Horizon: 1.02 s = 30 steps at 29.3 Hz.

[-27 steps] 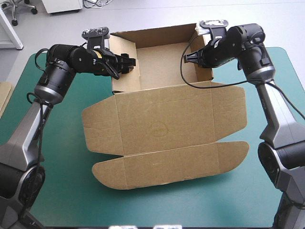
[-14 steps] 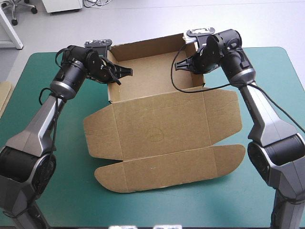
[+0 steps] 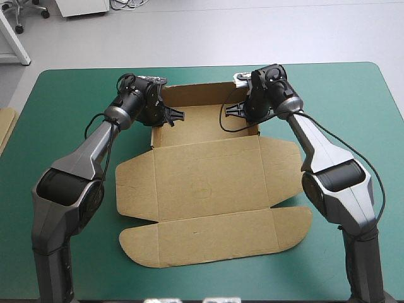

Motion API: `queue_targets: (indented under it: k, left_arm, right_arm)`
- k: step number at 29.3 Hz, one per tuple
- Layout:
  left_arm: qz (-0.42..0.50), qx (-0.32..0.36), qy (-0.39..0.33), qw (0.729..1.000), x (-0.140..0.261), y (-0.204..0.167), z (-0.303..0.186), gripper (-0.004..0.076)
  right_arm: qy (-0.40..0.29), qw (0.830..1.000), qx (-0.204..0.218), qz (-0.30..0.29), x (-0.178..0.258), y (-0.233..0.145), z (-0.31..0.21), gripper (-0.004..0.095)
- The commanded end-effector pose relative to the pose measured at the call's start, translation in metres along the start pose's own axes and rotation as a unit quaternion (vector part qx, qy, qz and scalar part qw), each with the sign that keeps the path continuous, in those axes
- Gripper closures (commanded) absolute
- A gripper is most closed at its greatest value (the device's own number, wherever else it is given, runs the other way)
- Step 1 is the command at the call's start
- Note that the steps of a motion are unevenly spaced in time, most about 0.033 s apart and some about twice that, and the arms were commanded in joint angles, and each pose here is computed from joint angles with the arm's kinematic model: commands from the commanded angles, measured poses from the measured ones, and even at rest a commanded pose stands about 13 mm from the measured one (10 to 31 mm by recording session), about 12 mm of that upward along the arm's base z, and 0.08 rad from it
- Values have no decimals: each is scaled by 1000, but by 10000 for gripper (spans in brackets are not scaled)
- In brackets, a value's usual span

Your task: Fold the box

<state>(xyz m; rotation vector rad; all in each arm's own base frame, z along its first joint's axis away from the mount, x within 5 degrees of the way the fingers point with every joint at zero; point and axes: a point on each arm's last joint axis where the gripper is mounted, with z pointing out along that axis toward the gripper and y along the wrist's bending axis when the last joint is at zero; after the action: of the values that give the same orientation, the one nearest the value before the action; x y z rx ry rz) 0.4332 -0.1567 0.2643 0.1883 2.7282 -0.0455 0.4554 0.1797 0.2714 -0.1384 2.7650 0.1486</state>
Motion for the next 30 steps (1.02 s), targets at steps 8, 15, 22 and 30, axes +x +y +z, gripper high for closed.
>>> queue_targets:
  k: [8, 15, 22, 30]
  left_arm:
    - [42, -5, -84, 996, -15, -8, -29, 734]
    - [41, -3, -94, 995, -17, -8, -35, 547]
    - [41, -14, -88, 995, -19, -6, -44, 257]
    - [46, -53, -87, 994, -25, 3, -72, 259]
  right_arm:
    - [-24, 999, -21, 2, -4, 5, -22, 922]
    - [-31, 999, -21, -27, -6, 5, -25, 779]
    - [-38, 999, -19, -30, -6, 3, -31, 347]
    - [-78, 996, -13, -41, -11, -2, -64, 259]
